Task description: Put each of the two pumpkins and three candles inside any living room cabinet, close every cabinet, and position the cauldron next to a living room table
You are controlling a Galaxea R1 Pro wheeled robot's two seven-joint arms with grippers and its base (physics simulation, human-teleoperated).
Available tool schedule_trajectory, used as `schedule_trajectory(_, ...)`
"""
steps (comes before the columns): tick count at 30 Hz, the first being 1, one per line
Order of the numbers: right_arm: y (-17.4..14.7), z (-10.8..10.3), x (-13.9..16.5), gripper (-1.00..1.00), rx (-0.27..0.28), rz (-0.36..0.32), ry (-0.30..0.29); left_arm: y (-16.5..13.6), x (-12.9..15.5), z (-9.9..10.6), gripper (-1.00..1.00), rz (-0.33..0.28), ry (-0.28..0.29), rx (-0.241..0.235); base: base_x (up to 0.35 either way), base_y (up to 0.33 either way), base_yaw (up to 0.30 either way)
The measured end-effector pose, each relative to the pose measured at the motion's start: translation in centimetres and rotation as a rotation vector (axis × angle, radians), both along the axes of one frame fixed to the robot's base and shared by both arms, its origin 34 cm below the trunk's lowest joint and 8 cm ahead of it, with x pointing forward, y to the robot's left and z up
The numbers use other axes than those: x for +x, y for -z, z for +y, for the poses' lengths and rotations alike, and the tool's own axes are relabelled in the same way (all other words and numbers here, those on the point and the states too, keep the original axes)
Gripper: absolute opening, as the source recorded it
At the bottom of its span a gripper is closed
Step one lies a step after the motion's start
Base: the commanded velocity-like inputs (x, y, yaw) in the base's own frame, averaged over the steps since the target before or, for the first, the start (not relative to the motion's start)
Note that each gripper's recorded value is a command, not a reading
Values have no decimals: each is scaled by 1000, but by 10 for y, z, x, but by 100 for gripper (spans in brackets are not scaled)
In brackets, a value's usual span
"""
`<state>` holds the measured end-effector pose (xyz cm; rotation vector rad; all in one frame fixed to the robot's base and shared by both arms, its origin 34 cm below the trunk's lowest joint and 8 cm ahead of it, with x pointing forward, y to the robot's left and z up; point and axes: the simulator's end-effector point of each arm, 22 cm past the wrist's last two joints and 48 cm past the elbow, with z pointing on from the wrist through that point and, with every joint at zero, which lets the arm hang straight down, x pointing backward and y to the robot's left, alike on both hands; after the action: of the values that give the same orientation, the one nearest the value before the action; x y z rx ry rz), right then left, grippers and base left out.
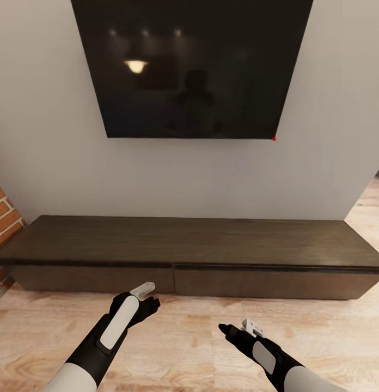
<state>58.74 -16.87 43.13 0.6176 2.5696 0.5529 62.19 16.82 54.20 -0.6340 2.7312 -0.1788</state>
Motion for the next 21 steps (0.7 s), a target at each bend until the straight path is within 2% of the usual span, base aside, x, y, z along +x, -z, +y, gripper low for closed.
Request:
schedule_trajectory(6,0,0,0,100,0,0,-1,0,0,2,100,0,-5,0,-144,115,-4)
schedule_trajectory(21,0,0,1,100,-1,-2,-3,0,0,3,100,2,-10,-1,-15,122,0)
